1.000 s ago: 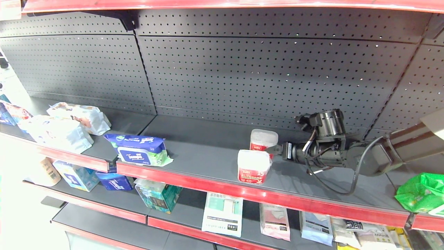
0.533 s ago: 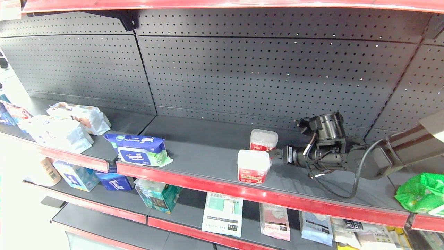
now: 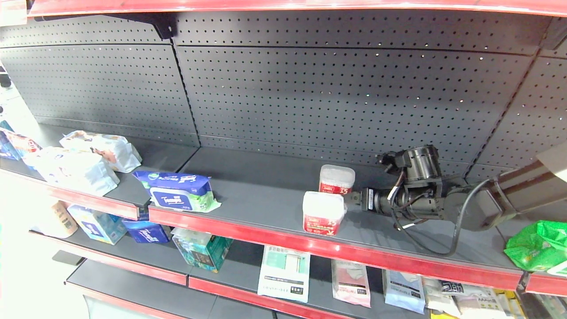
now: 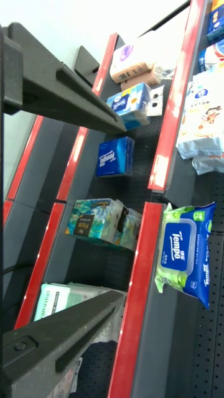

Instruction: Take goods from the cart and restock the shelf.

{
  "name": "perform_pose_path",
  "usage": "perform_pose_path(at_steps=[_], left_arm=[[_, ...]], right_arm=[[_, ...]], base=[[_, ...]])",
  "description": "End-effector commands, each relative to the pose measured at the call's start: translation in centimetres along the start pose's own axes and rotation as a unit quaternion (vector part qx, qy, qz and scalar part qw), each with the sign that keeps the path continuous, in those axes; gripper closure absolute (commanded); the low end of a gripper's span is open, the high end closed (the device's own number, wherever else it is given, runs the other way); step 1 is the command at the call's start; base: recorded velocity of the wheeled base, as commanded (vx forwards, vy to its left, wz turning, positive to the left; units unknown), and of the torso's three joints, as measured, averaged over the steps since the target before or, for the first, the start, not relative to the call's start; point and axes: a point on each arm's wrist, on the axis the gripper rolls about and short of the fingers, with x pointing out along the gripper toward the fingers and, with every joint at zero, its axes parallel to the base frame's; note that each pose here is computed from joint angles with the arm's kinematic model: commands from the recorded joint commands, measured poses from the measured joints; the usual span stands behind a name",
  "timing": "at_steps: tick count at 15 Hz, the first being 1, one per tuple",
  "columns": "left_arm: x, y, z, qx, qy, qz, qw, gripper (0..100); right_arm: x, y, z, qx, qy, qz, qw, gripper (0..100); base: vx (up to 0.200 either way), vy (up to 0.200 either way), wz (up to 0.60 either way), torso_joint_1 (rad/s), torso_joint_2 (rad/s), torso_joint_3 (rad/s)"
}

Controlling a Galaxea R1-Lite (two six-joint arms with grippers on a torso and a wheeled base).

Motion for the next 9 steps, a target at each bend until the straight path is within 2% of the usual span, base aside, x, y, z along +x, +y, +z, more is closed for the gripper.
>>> perform_pose_path(at_steps=[1,9], left_arm=[[0.01,0.0,0.0,0.0,0.0,0.0,1.0,0],[0.01,0.0,0.0,0.0,0.0,0.0,1.0,0]], right_arm=[[-0.02,0.01,0.02,0.0,0.0,0.0,1.0,0],[-0.12,0.02,-0.31,-0.002,0.005,0.0,1.0,0]], base=[[0.0,0.0,0.0,0.0,0.0,0.0],[0.0,0.0,0.0,0.0,0.0,0.0]])
